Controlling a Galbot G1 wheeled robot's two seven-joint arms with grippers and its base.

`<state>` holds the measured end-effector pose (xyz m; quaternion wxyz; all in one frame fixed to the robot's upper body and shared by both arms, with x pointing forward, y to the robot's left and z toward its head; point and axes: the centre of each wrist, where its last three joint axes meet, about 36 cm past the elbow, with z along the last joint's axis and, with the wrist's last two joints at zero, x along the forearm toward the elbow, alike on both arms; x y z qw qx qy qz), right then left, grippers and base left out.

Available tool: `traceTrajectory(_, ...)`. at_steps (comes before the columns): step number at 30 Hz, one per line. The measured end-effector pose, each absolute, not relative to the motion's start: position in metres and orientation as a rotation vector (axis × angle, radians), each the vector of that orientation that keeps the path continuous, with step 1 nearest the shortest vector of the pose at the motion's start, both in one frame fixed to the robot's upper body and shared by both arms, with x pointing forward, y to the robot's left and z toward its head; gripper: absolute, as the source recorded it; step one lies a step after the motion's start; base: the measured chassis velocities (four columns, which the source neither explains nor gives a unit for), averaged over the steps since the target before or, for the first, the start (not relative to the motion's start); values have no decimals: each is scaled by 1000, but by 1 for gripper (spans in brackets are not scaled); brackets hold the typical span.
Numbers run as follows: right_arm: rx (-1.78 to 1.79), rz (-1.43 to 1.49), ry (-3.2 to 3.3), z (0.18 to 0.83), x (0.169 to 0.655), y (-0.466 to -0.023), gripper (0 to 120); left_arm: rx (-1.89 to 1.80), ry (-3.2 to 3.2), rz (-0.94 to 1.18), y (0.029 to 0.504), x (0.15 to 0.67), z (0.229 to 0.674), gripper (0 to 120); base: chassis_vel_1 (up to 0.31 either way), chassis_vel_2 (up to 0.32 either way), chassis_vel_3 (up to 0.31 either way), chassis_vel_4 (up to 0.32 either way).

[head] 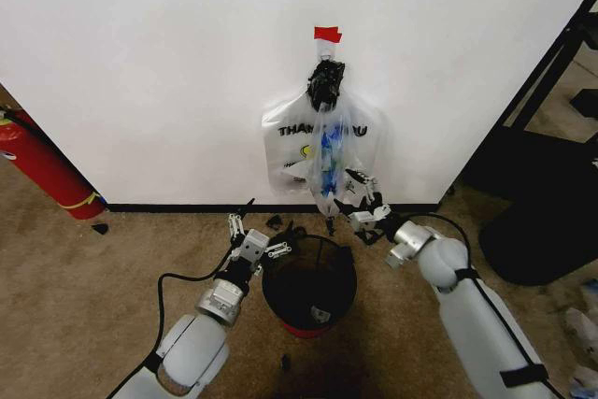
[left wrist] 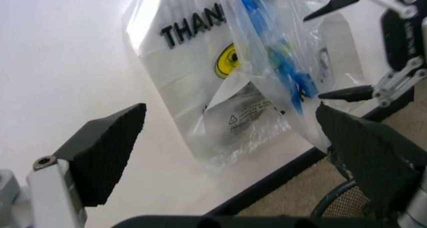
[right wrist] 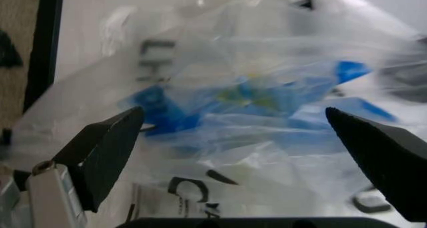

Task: Pick up the garbage bag from the wall and place it over the trash bin.

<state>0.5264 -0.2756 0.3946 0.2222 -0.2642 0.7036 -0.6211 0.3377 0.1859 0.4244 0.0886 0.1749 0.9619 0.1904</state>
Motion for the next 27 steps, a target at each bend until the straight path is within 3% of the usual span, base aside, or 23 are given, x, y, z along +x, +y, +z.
traceTrajectory(18, -538, -1809, 2054, 388, 532, -321, 100, 497, 2868, 563, 181, 322, 422, 100, 0, 0, 0, 0)
traceTrajectory(27, -504, -1728, 2072, 385, 532, -319, 100, 481, 2864, 576, 184, 318, 423, 100, 0, 0, 0, 0)
